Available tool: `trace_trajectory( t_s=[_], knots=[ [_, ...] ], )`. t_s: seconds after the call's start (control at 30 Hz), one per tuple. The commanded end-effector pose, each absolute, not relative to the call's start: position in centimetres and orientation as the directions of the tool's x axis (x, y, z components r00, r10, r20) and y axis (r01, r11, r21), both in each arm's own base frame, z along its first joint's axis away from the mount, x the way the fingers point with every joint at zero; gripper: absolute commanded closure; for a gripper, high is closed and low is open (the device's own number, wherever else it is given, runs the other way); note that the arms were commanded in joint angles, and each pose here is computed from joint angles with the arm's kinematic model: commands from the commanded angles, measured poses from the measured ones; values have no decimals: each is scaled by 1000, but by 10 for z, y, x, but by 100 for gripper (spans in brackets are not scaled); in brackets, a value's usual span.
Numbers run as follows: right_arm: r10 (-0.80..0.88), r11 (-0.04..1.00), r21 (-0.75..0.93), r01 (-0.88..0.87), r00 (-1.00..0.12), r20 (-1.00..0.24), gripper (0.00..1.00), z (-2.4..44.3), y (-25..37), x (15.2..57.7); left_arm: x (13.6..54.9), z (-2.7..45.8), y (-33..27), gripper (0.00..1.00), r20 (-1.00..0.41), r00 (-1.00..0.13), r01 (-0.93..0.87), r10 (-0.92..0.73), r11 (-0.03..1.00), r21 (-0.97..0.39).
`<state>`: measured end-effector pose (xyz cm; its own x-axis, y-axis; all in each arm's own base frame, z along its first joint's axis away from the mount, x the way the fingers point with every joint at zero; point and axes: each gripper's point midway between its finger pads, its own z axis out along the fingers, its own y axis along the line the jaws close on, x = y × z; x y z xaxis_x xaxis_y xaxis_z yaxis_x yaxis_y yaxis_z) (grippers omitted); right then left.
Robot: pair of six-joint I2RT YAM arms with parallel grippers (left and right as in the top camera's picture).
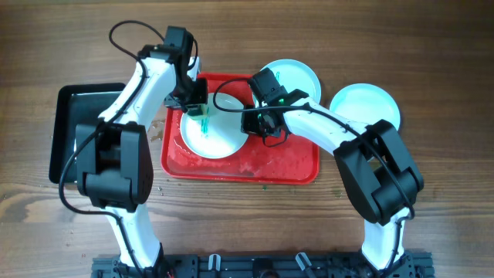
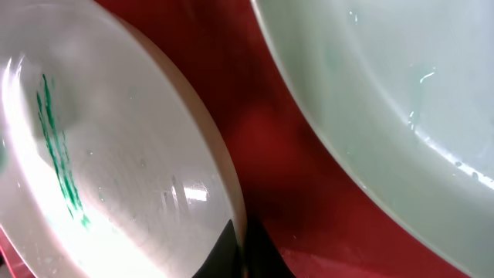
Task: Clean dirty plates on tray and stack at the side
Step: 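Scrub the second plate with the sponge in the left gripper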
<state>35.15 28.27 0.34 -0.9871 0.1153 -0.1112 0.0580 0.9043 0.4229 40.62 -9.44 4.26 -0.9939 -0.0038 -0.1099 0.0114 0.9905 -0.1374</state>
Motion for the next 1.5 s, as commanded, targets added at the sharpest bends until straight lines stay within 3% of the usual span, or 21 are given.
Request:
trace_trajectory(
  t_s=[0.0,0.3,0.47,0.57,0.63,0.73,0.87,0.93,1.0,1.1,1.13,1.2,1.27,1.3,1.37,1.47],
  knots=[
    [82,903,429,31,-991,-101,96,-3,286,351,404,15,-92,96,-131,-991,51,35,991,-122],
    [77,901,432,25,-992,-103,96,-3,287,351,333,-16,-134,96,-6,-864,499,503,855,-144],
    [73,901,434,22,-992,-101,96,-3,287,350,288,-10,-145,96,125,-821,520,557,820,-240],
    [67,901,435,14,-992,-106,96,-3,288,351,297,-12,-148,96,83,-814,545,575,805,-234],
    [66,899,437,15,-992,-103,96,-2,288,350,323,-14,-152,96,2,-872,479,490,854,-204],
    [66,899,437,14,-992,-104,96,-2,288,351,381,-13,-143,96,-162,-961,246,224,960,-132],
    [65,900,435,15,-993,-100,96,-3,287,350,433,-3,-118,96,-346,-938,11,-4,999,-43],
    [66,900,435,16,-993,-101,96,-3,288,350,420,-5,-84,96,-325,-935,-180,-143,980,87],
    [70,900,436,20,-993,-100,96,-3,288,350,398,-8,-66,96,-268,-942,-252,-201,952,174],
    [68,898,439,18,-993,-100,96,-2,288,350,364,-11,-55,96,-146,-967,-240,-208,938,251],
    [58,897,441,7,-993,-102,96,-2,289,350,340,-16,-76,96,26,-1000,-9,-13,989,145],
    [57,897,443,5,-993,-103,96,-2,289,350,321,-16,-95,96,118,-986,122,119,992,16],
    [52,893,449,-1,-993,-107,96,-1,290,350,289,-7,-131,96,185,-915,302,358,913,-272],
    [52,893,449,-1,-993,-107,96,-1,290,350,280,0,-147,96,159,-882,357,444,849,-389],
    [51,894,449,-2,-993,-107,96,-1,290,350,280,7,-165,96,93,-866,390,492,779,-490],
    [49,894,449,-4,-993,-108,96,-1,290,350,305,4,-174,96,-24,-870,442,493,757,-481]
  ],
)
